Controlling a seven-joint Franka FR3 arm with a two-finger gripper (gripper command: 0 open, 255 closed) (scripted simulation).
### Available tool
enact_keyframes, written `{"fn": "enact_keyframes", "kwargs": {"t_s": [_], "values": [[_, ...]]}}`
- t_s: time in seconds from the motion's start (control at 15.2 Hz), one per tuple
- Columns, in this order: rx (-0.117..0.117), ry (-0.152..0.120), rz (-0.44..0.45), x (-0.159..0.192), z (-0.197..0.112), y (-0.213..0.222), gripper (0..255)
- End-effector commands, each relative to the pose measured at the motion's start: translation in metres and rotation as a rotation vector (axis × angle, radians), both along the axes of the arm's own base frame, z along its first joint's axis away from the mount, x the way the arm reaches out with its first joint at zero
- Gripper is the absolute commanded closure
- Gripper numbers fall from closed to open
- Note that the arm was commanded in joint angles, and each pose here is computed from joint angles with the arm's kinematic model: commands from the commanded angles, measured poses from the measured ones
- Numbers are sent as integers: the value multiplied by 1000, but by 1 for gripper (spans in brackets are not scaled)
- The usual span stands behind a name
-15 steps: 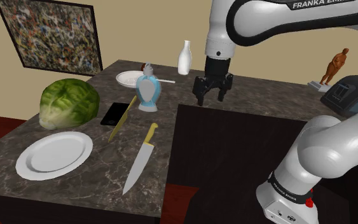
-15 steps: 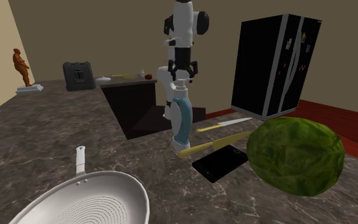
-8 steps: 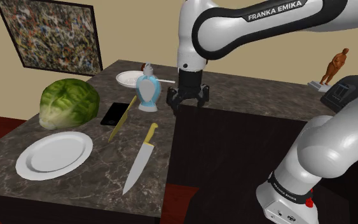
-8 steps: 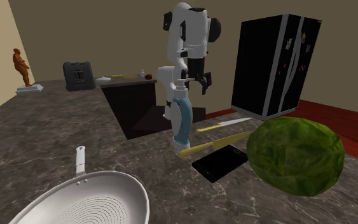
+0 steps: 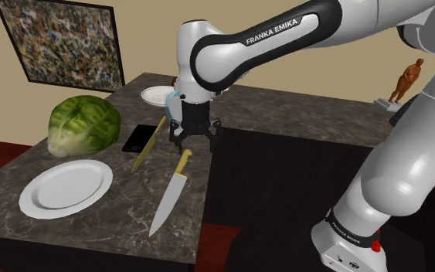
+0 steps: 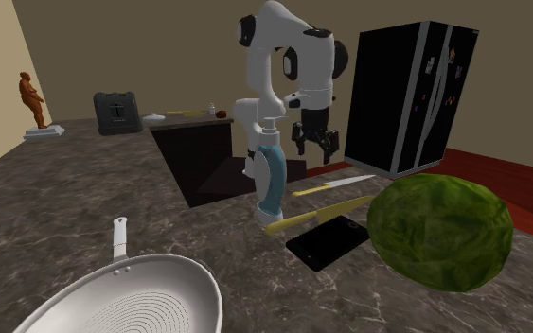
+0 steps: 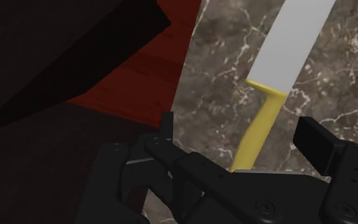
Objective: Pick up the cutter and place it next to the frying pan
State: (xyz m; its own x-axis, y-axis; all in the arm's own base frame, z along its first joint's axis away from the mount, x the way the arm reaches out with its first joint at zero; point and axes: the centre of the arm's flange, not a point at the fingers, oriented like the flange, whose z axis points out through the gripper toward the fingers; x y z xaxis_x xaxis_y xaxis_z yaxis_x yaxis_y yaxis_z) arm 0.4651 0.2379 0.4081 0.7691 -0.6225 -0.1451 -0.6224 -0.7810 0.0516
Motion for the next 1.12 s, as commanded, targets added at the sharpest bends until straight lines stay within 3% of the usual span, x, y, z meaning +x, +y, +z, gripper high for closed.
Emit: {"fn": "enact_keyframes", "kwargs": {"t_s": [0.0, 0.2, 0.66, 1.06], "values": [[4, 11, -49, 20, -13, 14, 0], [9, 28, -113, 46, -31, 33, 0], [9, 28, -113, 40, -68, 36, 0], [9, 28, -113, 39, -71, 36, 0]]}}
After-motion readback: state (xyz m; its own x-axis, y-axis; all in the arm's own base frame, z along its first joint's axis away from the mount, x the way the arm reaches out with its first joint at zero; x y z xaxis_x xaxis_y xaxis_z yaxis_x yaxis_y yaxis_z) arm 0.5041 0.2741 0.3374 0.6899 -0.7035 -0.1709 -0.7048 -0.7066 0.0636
